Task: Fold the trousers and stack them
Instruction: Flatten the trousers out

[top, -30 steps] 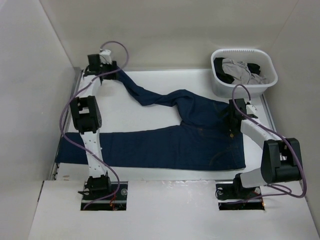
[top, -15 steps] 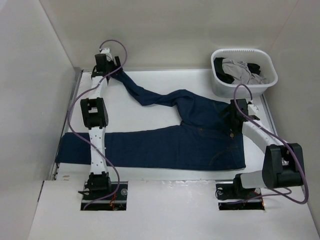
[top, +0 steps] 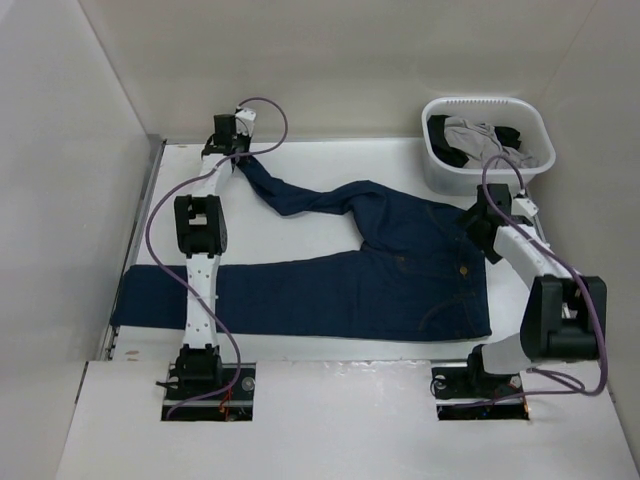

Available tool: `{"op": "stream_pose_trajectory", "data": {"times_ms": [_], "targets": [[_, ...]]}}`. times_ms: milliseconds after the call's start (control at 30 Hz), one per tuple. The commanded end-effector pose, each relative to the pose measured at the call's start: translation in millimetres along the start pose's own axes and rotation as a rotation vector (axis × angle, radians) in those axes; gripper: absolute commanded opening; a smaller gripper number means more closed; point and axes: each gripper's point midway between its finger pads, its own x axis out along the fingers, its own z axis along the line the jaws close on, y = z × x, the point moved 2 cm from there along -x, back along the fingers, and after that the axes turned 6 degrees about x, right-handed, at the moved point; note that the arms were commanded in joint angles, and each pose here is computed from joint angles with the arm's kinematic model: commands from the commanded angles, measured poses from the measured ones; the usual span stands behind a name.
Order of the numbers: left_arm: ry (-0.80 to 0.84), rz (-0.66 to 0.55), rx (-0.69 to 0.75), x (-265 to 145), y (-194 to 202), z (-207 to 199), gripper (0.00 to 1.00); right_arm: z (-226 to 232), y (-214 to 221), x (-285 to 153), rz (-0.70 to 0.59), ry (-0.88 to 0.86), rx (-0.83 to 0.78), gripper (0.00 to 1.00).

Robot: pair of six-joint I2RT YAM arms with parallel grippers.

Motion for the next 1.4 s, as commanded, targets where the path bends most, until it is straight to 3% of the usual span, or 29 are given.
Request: {"op": "stream_pose_trajectory", "data": {"times_ms": [0, 200, 433, 533, 633, 700, 767, 800, 867, 967, 1067, 1200, 1267, 1300, 1367], "targets": [[0.008, 0.213, 0.043, -39.6, 42.5, 13.9, 0.0, 7.4, -33.1, 23.3, -0.058, 0.028, -0.037, 1.0], [-0.083, 0.208, -0.01, -153.6, 15.3, 84.4, 0.0, 26.8, -45.3, 71.3, -0.001, 0.009, -0.043, 1.0], [-0.072, 0.244, 0.033, -254.4, -1.8, 84.8, 0.0, 53.1, -19.6, 101.4, 0.139, -0.048, -0.064, 0.98], [-0.061, 0.276, 0.047, -289.4, -1.6, 77.4, 0.03, 57.3, 0.5, 107.1, 0.221, -0.086, -0.025, 0.71], [-0.046, 0.318, 0.047, -309.1, 9.7, 71.9, 0.05, 61.1, 3.2, 104.5, 0.216, -0.155, 0.01, 0.34], [-0.011, 0.381, 0.047, -317.7, 28.1, 63.3, 0.06, 61.3, 4.3, 99.9, 0.233, -0.195, 0.039, 0.17], [0.021, 0.44, 0.039, -322.9, 45.3, 54.6, 0.07, 62.6, 6.2, 92.1, 0.242, -0.237, 0.05, 0.19], [0.035, 0.465, 0.034, -324.6, 53.3, 50.1, 0.07, 66.6, 5.5, 85.4, 0.237, -0.271, 0.046, 0.27], [0.041, 0.49, 0.022, -324.7, 63.7, 47.5, 0.07, 74.4, -0.6, 71.0, 0.196, -0.334, 0.022, 0.55], [0.021, 0.496, 0.003, -322.5, 67.0, 50.9, 0.07, 92.7, -1.9, 50.7, 0.11, -0.369, -0.066, 0.74], [0.01, 0.483, -0.005, -318.9, 64.6, 53.0, 0.07, 102.2, 8.6, 51.4, 0.081, -0.304, -0.137, 0.84], [-0.01, 0.482, -0.016, -315.9, 65.5, 57.9, 0.07, 93.0, 39.2, 77.2, 0.195, -0.175, -0.201, 0.84], [-0.031, 0.478, -0.035, -316.6, 67.3, 65.8, 0.07, 87.5, 45.7, 83.7, 0.21, -0.142, -0.218, 0.72], [-0.041, 0.476, -0.045, -317.9, 68.0, 70.1, 0.07, 87.2, 43.8, 82.2, 0.201, -0.141, -0.208, 0.74], [-0.05, 0.481, -0.057, -319.2, 70.9, 75.8, 0.07, 86.0, 40.8, 79.9, 0.186, -0.14, -0.207, 0.6]]}}
